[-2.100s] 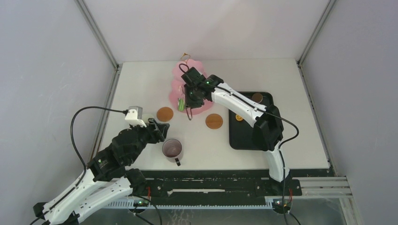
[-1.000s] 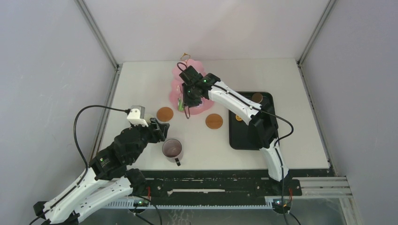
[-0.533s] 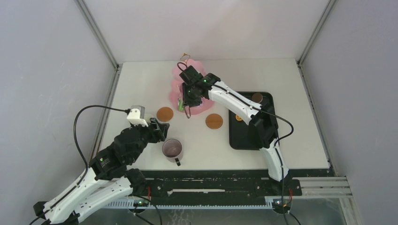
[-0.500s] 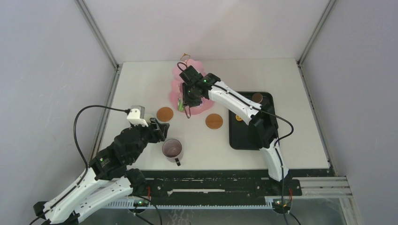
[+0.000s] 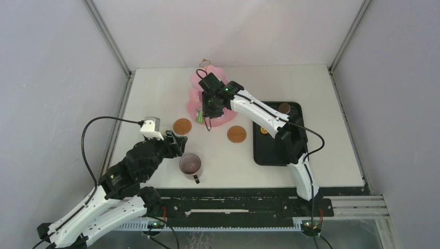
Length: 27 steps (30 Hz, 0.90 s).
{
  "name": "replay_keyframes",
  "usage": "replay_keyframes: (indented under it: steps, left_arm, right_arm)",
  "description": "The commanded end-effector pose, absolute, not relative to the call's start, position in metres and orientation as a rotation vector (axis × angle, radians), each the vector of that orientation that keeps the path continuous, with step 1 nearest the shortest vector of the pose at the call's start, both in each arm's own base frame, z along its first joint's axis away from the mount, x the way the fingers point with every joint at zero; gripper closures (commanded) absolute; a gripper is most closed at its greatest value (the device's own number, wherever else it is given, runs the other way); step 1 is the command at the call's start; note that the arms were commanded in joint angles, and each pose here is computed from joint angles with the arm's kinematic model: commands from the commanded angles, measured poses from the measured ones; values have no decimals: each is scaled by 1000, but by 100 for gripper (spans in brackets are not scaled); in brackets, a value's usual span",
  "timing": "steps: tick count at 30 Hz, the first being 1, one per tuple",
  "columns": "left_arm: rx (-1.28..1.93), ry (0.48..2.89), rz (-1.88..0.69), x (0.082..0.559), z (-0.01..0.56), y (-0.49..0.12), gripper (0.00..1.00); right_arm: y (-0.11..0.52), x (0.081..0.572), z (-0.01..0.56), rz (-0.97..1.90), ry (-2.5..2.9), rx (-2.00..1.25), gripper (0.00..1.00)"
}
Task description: Serve the afternoon tea
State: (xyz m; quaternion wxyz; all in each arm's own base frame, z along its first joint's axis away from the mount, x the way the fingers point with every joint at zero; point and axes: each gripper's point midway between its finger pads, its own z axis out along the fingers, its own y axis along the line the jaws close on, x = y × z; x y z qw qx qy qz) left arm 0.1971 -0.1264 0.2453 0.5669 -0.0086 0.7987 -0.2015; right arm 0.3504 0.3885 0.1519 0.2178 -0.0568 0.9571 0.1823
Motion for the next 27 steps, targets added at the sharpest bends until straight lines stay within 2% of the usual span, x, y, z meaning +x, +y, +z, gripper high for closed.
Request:
replay_keyframes:
  steps: [1,27]
  left_arm:
    - [-13,1869,-479,199,244,-129,31]
    - [-31,1854,-507,198,251,-129,32]
  right_arm:
    - [386,354,186,553,2569,-127,61]
    - [373,338,206,545,2535,-132,62]
